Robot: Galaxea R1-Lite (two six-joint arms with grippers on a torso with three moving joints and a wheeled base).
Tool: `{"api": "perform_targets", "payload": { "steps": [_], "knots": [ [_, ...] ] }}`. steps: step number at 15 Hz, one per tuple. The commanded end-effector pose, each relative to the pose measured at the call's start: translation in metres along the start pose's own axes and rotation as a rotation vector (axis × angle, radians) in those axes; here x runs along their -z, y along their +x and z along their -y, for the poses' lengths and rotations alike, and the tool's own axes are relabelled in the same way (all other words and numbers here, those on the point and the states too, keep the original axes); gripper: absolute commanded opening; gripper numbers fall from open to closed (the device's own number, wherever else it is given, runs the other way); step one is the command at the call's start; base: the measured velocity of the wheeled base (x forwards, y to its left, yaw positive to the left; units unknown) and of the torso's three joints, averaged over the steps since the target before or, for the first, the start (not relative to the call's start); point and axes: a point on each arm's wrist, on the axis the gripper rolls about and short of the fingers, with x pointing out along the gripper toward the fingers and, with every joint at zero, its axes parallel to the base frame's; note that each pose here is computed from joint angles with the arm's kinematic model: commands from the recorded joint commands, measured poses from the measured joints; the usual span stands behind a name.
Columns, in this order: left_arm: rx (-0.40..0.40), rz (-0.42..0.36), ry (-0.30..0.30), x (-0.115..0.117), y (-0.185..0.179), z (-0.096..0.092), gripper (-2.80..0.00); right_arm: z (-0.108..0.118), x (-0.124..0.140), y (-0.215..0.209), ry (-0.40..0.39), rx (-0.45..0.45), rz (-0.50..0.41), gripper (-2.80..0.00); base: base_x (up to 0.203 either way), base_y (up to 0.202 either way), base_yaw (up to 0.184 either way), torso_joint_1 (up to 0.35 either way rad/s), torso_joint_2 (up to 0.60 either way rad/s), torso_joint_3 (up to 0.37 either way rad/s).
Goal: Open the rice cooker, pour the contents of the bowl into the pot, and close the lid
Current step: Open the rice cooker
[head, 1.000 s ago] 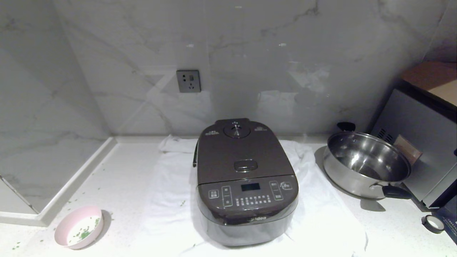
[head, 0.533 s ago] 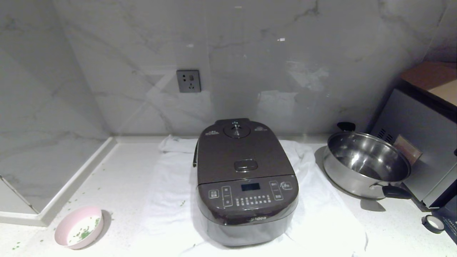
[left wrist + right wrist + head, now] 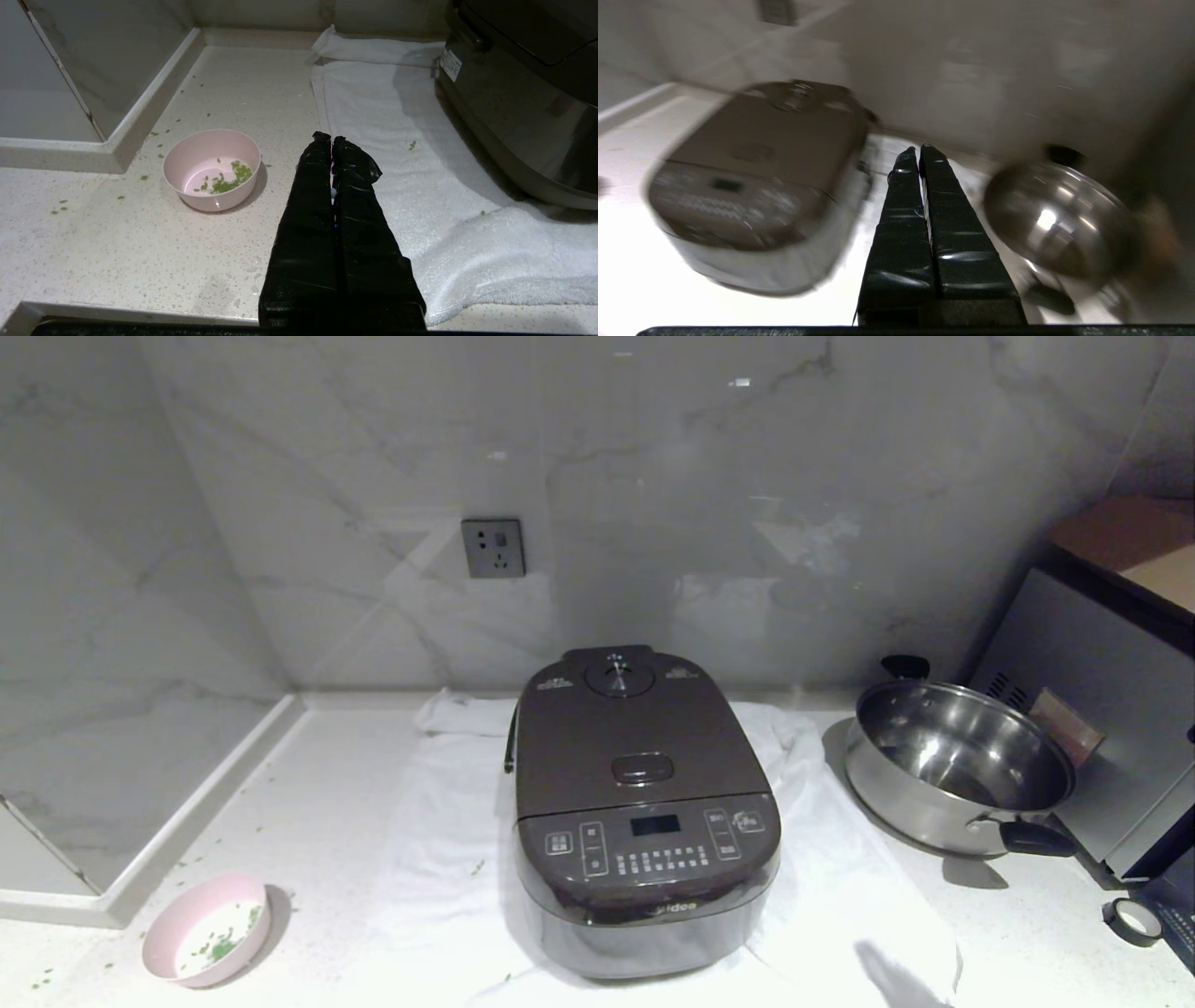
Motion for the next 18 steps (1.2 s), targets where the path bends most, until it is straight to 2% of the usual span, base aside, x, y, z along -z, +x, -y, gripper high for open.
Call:
{"api": "perform_targets", "payload": {
  "steps": [1, 5, 8, 11, 13, 16, 18],
  "knots": [
    [-0.001, 0.000, -0.001, 0.000, 0.000, 0.000, -2.80, 0.006, -0.011, 0.075, 0.046, -0.102, -0.130, -2.80, 0.000, 0.000, 0.000, 0.000, 0.00, 0.000],
    [-0.001, 0.002, -0.001, 0.000, 0.000, 0.000, -2.80, -0.011, -0.008, 0.157, 0.112, -0.236, -0.254, -2.80, 0.000, 0.000, 0.000, 0.000, 0.00, 0.000],
    [-0.001, 0.000, -0.002, 0.000, 0.000, 0.000, -2.80, -0.035, -0.015, 0.199, 0.179, -0.227, -0.352, -2.80, 0.000, 0.000, 0.000, 0.000, 0.00, 0.000],
    [-0.001, 0.000, -0.002, 0.000, 0.000, 0.000, -2.80, -0.060, -0.017, 0.224, 0.226, -0.261, -0.447, -2.80, 0.000, 0.000, 0.000, 0.000, 0.00, 0.000],
    [-0.001, 0.000, -0.002, 0.000, 0.000, 0.000, -2.80, -0.082, -0.013, 0.233, 0.224, -0.300, -0.536, -2.80, 0.000, 0.000, 0.000, 0.000, 0.00, 0.000],
    [-0.001, -0.001, -0.002, 0.000, 0.000, 0.000, -2.80, -0.114, 0.005, 0.243, 0.229, -0.303, -0.646, -2.80, 0.000, 0.000, 0.000, 0.000, 0.00, 0.000],
    [-0.001, 0.000, -0.002, 0.000, 0.000, 0.000, -2.80, -0.122, 0.022, 0.253, 0.250, -0.292, -0.702, -2.80, 0.000, 0.000, 0.000, 0.000, 0.00, 0.000]
  ]
}}
